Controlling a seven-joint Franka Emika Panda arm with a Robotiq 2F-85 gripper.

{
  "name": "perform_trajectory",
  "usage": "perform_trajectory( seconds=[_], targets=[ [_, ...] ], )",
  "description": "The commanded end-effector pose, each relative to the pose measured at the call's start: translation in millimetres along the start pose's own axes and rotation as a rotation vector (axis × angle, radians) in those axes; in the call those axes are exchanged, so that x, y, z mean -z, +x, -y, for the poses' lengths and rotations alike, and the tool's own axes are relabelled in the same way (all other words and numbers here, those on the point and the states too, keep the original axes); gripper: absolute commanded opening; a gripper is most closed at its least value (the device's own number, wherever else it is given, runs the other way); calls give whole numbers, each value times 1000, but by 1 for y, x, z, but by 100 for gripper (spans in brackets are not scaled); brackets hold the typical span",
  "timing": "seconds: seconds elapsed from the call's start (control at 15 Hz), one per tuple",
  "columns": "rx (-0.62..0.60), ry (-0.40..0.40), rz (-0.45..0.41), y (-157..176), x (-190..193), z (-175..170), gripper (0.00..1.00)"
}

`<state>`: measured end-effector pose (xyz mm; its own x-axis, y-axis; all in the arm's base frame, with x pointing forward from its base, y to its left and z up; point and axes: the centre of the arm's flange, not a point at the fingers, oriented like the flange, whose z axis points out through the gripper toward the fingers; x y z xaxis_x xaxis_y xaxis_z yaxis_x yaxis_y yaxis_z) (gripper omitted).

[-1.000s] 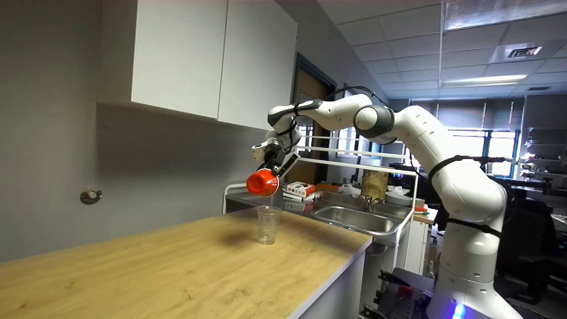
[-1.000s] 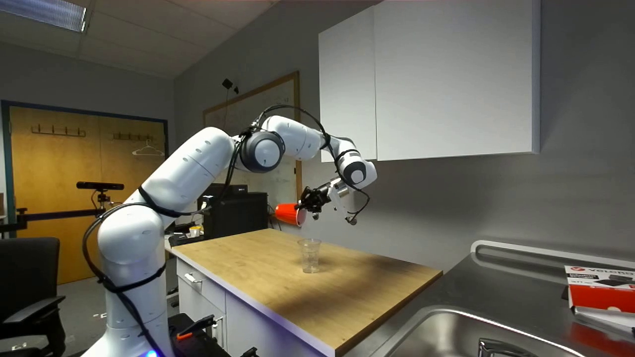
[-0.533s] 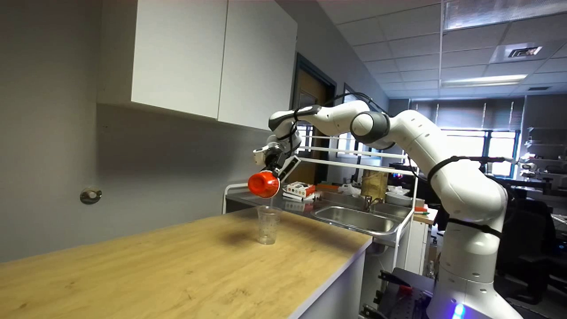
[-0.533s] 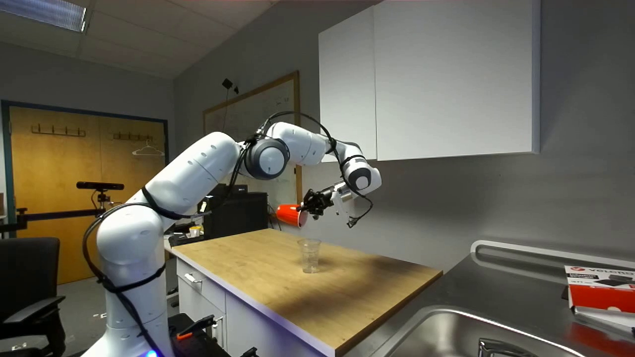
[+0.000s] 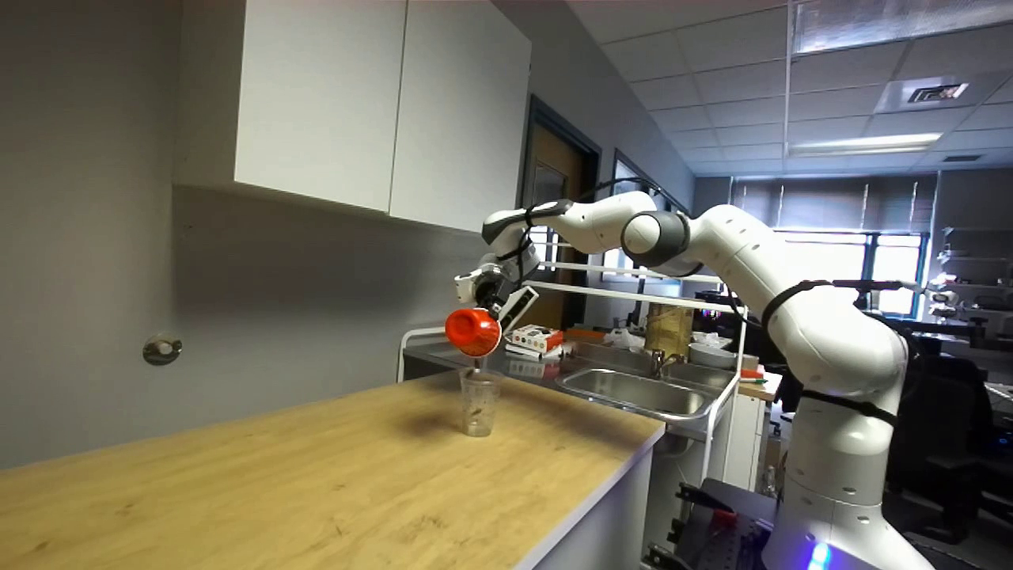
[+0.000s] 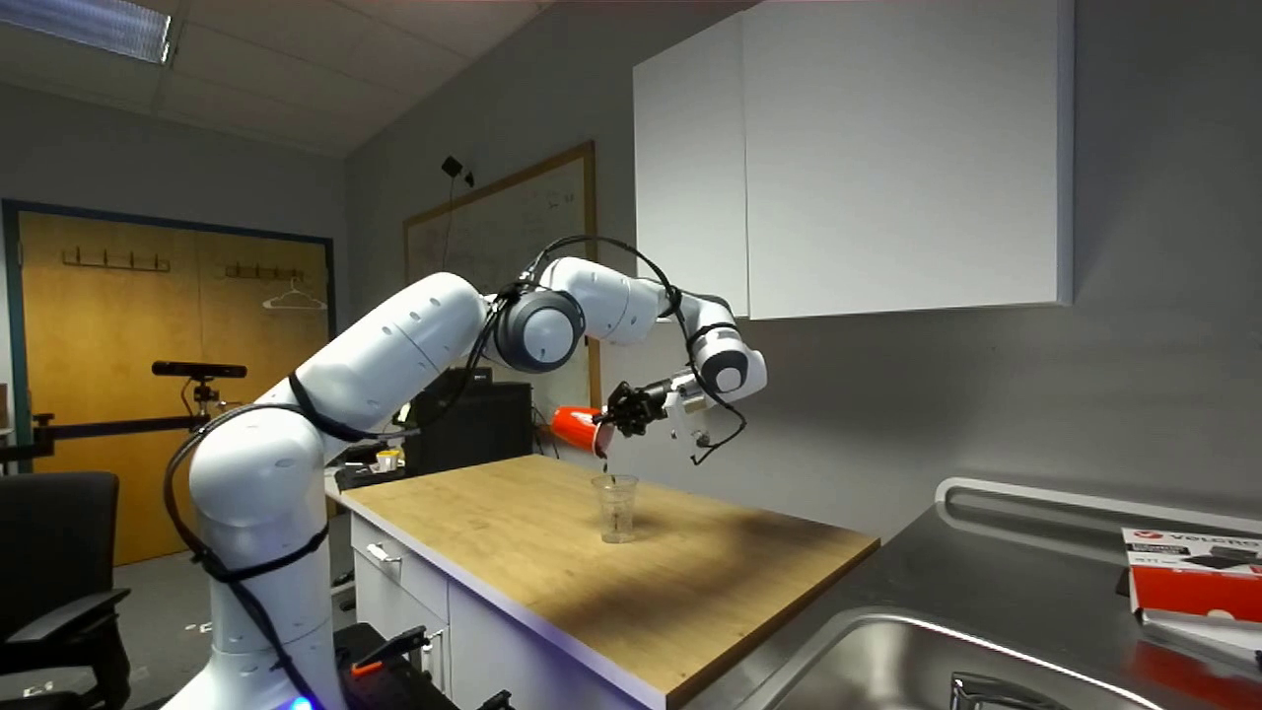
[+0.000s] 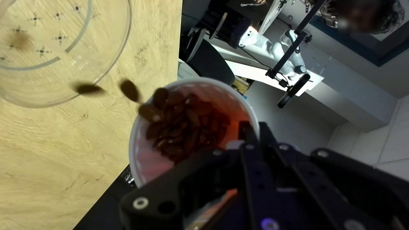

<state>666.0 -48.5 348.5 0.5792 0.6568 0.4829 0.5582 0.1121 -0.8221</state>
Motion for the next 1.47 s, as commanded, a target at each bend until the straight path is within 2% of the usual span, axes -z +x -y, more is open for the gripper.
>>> perform_trajectory(
  seconds=[0.0,0.6,1.4],
  targets=[
    [8,33,-31,3,16,-8,4],
    [17,68,-75,-8,22,-14,4],
    [-22,156,-58,-11,16,-23,4]
  ],
)
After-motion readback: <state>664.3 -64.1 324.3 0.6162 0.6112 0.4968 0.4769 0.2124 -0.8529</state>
